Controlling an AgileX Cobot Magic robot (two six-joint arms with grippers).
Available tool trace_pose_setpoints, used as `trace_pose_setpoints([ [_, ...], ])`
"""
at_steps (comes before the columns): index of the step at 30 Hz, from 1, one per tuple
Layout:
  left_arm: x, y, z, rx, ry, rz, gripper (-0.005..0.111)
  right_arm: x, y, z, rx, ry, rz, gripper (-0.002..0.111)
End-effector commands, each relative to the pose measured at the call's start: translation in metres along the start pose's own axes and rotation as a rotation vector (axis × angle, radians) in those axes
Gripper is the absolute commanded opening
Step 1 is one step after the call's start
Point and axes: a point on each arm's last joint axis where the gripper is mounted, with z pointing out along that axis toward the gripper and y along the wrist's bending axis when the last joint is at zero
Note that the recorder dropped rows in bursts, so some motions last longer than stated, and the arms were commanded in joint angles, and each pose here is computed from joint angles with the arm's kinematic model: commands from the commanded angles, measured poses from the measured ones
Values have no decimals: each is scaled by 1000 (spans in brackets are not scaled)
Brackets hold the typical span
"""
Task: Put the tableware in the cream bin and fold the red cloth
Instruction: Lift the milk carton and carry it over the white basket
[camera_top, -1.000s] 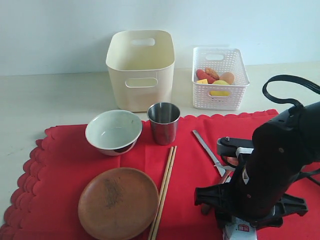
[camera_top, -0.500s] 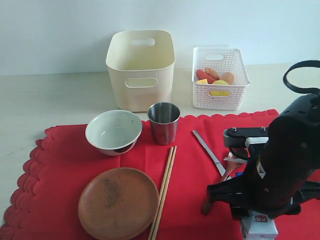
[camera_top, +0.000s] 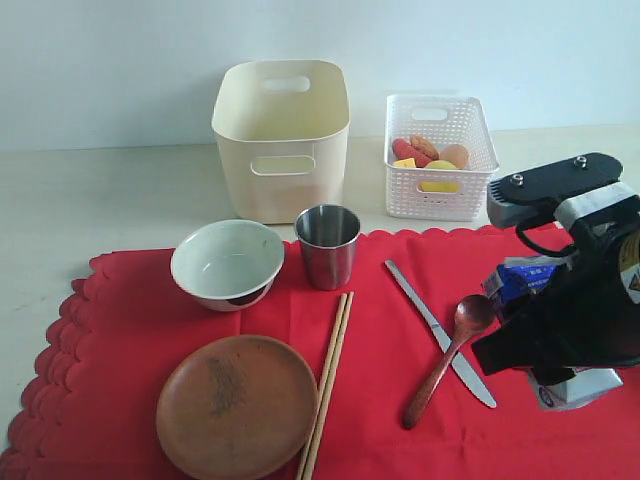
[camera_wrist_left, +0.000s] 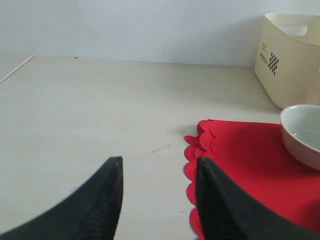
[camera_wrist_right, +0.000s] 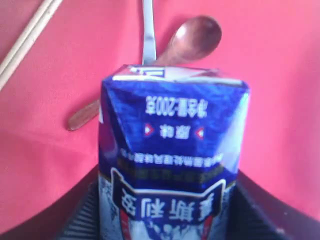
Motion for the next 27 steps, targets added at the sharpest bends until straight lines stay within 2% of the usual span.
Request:
trace_pose_setpoints([
  [1,0,0,0,-1,-10,-5,45,-14,-6,-13,36,-141,-93,0],
  [5,0,0,0,-1,-10,-5,45,-36,-8,-24,76,-213,-126,0],
  [12,0,0,0,-1,-10,-5,45,-98,-32,-37,146,-309,-40,0],
  [16,0,0,0,-1,-10,-5,45,-132,-44,-33,142,-340,-25,0],
  [20,0,0,0,-1,-10,-5,45,-168,-61,-18,137,-351,12,0],
  [27,0,0,0,-1,-10,-5,45,-216,-97,46,85,-278,87,0],
])
